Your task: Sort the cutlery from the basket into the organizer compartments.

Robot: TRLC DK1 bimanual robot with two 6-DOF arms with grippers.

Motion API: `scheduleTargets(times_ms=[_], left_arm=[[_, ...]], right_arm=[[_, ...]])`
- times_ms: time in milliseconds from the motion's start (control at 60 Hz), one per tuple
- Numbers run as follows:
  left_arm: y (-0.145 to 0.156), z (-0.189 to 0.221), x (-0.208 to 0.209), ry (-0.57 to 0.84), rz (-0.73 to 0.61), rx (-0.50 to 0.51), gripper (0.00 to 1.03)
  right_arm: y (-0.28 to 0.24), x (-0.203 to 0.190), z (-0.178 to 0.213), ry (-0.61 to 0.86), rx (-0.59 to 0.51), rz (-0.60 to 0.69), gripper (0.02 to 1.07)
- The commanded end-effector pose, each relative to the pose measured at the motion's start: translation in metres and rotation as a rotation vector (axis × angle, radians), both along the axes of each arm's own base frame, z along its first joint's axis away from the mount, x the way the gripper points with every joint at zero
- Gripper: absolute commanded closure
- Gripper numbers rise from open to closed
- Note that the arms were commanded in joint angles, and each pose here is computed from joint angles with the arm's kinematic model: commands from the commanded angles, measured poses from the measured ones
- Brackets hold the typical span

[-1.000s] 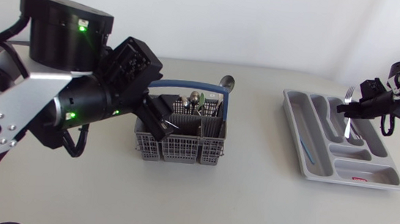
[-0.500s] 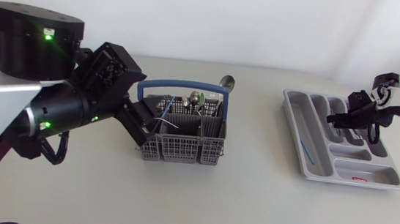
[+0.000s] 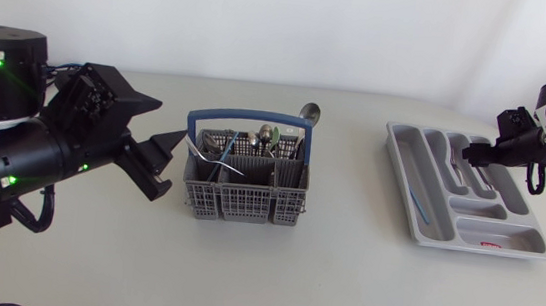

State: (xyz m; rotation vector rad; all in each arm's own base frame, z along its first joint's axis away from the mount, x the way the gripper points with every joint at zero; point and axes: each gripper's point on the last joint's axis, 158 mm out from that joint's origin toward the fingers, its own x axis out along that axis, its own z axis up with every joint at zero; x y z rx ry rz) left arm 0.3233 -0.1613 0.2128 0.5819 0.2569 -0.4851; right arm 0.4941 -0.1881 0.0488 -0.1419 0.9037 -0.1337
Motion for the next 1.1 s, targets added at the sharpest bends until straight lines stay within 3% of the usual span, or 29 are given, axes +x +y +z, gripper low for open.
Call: scheduleTargets(times_ms=[0, 217, 500, 733, 1083], left_arm=[[0.007, -0.008, -0.003, 0.002, -0.002, 0.018, 0.38], [0.022, -0.009, -0.004, 0.002, 0.012, 0.001, 0.38], [0.029, -0.022, -0.006, 0.032, 0.006, -0.007, 0.38], [0.034, -0.029, -0.002, 0.060, -0.014, -0.033, 0.38], [0.037, -0.051, 0.000, 0.123, -0.048, -0.067, 0.38]], right_arm=[[0.011, -0.011, 0.008, -0.001, -0.017, 0.023, 0.32], [0.088, -0.033, 0.060, -0.080, -0.036, 0.170, 0.32], [0.245, -0.079, 0.110, -0.177, -0.027, 0.491, 0.32], [0.349, -0.125, 0.125, -0.228, -0.014, 0.725, 0.32], [0.457, -0.168, 0.120, -0.257, -0.009, 0.950, 0.33]])
